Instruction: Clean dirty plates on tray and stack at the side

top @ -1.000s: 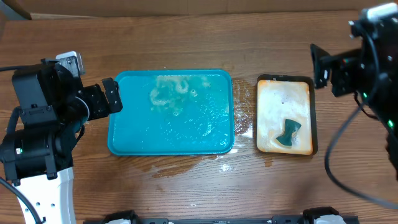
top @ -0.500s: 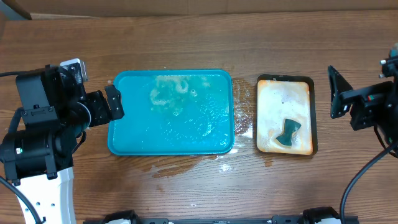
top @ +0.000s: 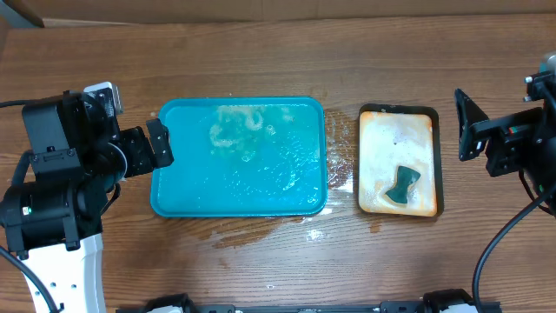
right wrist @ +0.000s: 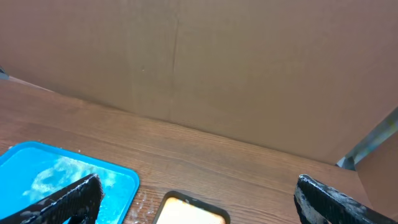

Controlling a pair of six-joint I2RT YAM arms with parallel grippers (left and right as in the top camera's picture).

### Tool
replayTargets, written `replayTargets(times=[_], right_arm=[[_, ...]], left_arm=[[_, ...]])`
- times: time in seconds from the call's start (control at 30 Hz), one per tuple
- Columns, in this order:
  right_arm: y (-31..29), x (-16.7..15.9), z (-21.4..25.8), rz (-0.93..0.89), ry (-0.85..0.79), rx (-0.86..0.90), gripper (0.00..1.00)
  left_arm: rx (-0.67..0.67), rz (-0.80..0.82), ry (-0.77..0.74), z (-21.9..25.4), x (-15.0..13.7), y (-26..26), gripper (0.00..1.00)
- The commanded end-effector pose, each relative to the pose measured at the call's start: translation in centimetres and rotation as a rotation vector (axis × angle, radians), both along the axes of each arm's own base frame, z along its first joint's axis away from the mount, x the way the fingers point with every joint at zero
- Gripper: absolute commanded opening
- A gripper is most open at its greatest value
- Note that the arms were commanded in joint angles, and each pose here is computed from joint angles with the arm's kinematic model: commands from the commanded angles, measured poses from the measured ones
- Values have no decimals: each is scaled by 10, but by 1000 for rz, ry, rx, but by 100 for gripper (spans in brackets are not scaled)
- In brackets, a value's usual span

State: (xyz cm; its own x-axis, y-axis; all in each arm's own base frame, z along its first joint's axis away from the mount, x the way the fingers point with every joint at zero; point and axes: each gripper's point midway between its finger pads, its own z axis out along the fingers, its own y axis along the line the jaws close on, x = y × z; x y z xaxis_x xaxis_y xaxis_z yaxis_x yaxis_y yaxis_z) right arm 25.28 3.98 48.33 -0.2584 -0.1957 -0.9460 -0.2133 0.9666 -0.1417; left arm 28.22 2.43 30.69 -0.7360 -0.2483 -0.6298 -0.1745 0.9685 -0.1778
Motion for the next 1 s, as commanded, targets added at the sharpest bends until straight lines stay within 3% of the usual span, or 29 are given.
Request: replayTargets(times=[0.0,0.43,0.97], right_arm=[[0,-5,8,4,-26,2,100],[30,-22,-17,181,94,51,100],[27,-20,-15,165,84,44,100]], left_arm=[[20,-13,-17,6,0,0,100],[20,-13,-17,6,0,0,100],[20,-13,-17,6,0,0,100]])
